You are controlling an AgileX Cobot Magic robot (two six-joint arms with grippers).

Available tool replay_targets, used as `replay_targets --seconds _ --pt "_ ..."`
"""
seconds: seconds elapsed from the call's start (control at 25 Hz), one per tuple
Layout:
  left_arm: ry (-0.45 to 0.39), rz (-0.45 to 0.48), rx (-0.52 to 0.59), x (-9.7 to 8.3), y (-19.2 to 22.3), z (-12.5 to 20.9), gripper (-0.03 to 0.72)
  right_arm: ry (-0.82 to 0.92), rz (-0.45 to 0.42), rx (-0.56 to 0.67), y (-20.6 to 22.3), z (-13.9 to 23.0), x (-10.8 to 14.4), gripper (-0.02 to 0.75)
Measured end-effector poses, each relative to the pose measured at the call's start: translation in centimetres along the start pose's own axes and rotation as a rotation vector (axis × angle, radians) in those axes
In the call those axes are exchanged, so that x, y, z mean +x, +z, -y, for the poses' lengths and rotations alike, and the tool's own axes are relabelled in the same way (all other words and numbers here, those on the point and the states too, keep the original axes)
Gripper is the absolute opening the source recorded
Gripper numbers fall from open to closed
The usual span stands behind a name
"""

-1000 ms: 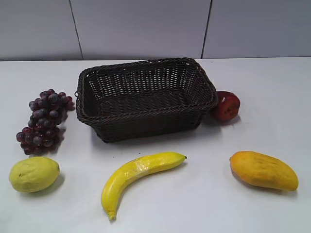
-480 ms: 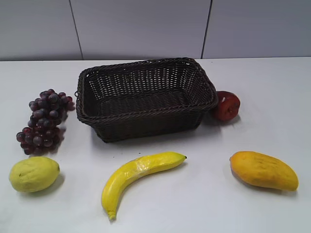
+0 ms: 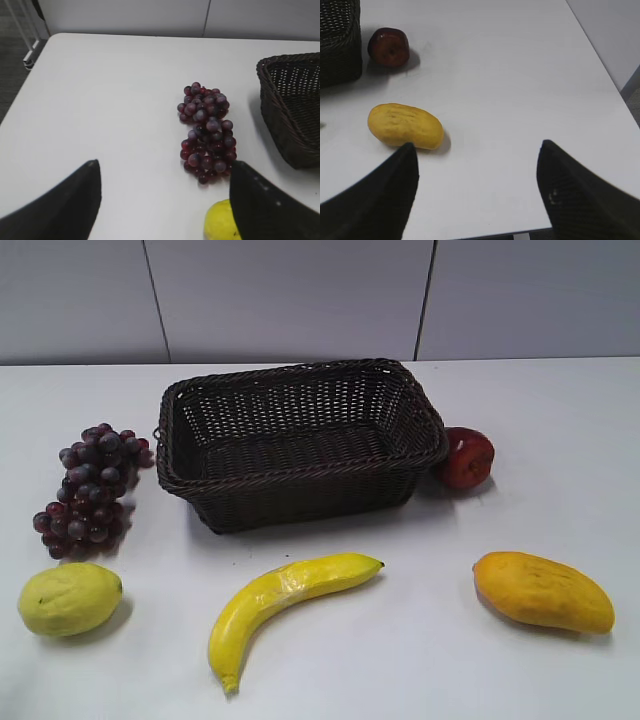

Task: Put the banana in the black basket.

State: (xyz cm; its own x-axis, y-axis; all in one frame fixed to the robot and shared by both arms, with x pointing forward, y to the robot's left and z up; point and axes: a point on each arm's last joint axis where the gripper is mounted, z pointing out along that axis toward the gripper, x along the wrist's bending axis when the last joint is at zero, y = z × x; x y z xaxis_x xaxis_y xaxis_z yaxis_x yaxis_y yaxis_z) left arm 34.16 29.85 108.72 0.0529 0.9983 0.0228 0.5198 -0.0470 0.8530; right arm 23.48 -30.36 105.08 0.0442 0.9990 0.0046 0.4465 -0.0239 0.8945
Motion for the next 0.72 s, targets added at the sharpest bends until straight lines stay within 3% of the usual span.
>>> replay_targets --seconds 0.12,0.32,0.56,0.72 --pt "0.013 0.057 0.042 -0.6 2.4 -1.7 0.593 0.000 0.000 0.000 0.0 0.0 0.0 0.590" --pt "0.128 0.187 0.124 -3.2 6.0 -4.4 0.593 0.000 0.000 0.000 0.0 0.0 0.0 0.590" --pt "0.301 0.392 0.216 -9.6 9.4 -5.8 0.593 0.000 0.000 0.000 0.0 0.0 0.0 0.590" --pt "0.424 0.511 0.312 -14.6 11.1 -4.4 0.593 0.000 0.000 0.000 0.0 0.0 0.0 0.590"
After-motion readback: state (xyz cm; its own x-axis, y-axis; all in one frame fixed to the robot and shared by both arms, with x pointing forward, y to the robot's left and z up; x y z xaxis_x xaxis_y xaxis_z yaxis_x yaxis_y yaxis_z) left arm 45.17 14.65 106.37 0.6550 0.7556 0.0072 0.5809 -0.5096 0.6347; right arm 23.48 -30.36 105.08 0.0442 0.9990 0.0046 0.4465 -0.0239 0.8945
